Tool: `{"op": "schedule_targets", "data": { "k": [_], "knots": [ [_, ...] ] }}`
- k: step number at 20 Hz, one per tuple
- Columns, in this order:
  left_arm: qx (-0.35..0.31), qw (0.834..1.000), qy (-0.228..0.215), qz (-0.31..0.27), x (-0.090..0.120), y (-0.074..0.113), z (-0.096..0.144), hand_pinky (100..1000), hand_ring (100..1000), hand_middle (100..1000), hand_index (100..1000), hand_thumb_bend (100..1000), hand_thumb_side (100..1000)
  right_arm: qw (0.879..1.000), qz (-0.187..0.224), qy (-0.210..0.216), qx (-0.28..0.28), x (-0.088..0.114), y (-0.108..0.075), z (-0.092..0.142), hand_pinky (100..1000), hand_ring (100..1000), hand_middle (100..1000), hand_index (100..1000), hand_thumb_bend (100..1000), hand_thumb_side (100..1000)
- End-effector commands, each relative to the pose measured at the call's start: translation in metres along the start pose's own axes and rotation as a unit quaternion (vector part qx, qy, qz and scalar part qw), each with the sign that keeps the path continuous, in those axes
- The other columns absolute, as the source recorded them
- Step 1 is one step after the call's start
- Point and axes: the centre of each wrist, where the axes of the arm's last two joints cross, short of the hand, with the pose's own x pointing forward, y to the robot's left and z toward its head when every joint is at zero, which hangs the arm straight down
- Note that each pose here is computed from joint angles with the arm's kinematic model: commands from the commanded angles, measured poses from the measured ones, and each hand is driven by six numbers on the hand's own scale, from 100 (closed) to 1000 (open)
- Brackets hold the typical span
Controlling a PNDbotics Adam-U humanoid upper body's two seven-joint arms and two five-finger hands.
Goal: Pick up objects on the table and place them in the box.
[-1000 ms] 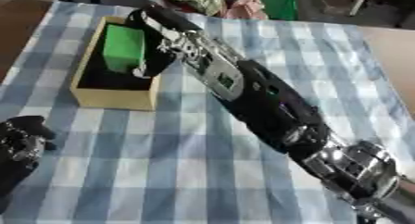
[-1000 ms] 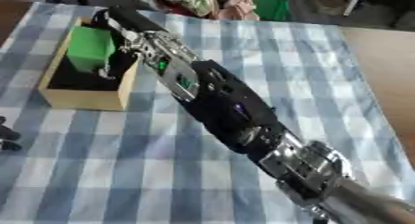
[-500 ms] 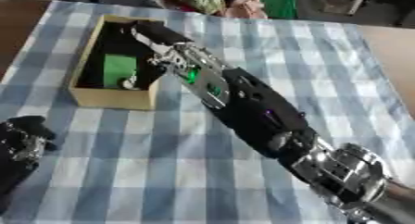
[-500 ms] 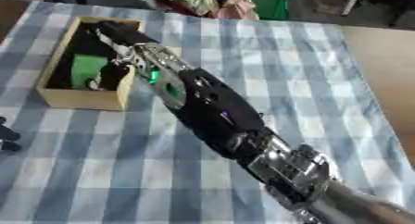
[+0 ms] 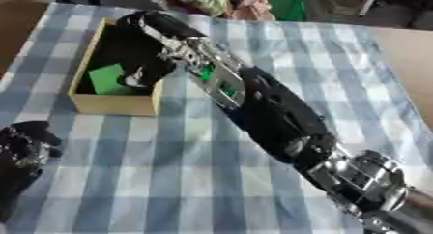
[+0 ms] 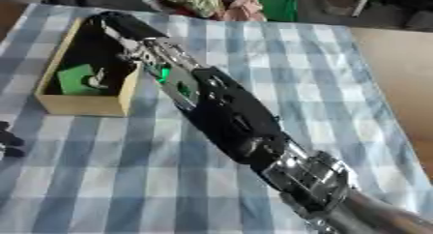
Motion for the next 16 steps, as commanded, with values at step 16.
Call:
{"op": "schedule_targets", "data": {
  "k": [16],
  "knots": [
    [0.044, 0.999, -0.003, -0.010, 0.002, 0.016, 0.008, 544, 590, 498, 659, 100, 203, 0.919, -0.212, 0.084, -0.321, -0.046, -0.060, 0.114, 681, 913, 705, 875, 265, 100]
  ]
}}
